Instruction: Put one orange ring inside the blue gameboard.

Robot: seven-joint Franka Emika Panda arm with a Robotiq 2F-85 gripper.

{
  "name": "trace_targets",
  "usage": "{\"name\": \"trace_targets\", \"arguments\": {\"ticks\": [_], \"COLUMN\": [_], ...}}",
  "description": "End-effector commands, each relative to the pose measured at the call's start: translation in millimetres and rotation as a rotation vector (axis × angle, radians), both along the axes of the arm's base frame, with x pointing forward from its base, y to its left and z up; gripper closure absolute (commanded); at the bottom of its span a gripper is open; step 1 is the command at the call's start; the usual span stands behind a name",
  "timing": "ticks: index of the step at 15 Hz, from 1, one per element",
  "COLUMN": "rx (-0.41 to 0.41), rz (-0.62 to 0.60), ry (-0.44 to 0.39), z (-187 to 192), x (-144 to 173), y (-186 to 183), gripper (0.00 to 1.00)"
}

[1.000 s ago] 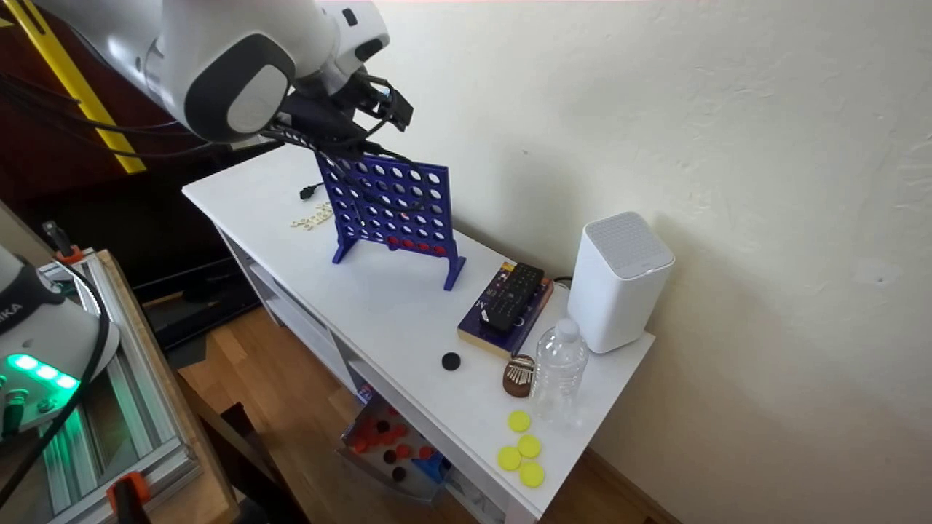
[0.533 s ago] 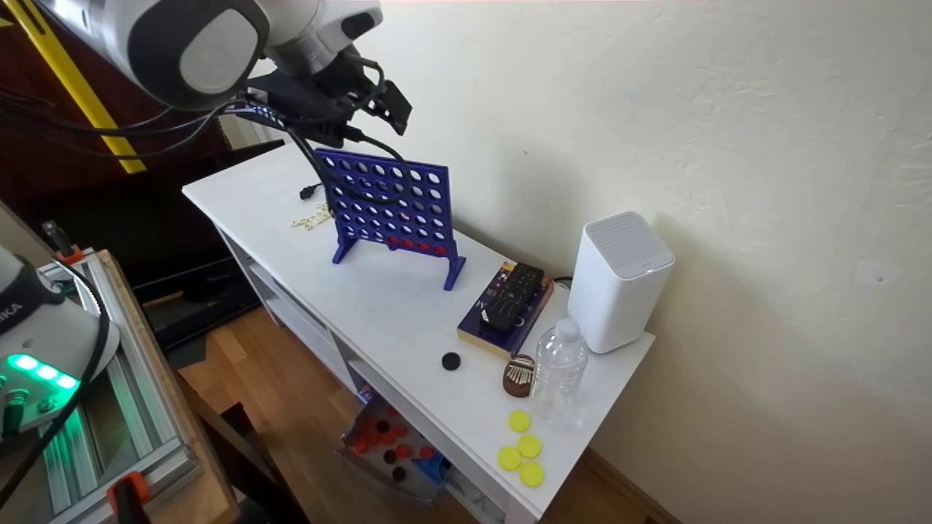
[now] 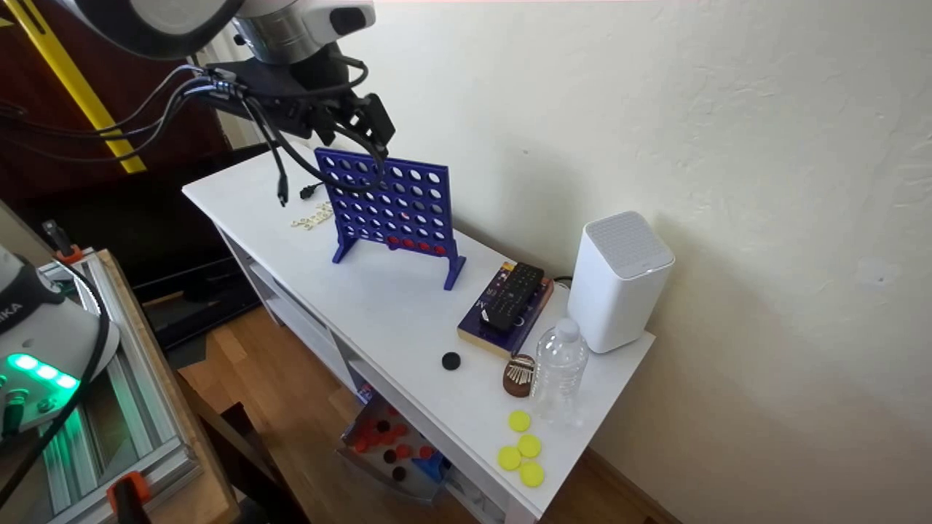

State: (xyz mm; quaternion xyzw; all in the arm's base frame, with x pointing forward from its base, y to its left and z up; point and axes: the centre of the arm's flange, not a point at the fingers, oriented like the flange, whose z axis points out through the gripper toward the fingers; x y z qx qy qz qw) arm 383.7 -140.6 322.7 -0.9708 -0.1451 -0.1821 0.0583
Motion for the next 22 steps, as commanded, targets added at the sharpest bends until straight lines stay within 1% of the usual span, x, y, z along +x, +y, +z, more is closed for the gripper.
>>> {"name": "trace_targets", "arguments": {"ticks": [1,5,10,20,21,22], "rx": [-0.011,-0.024,-0.043,-0.029,-0.026,-0.027], "rz": [0.007,0.015,0.019,0.026,0.029,0.024], "ry": [0.086,0.144,0.170,0.271,0.273,0.258], "z": [5.4,-11.0,-30.8,-71.0,-75.6,-79.6], "x": [-13.4,-20.4,-20.4,-18.1,-17.0,-15.0], "y": [-1.9,-5.1,-4.7,-1.8,-1.0,-0.3], "gripper": [0.00,0.00,0.00,0.00,0.00,0.00]}}
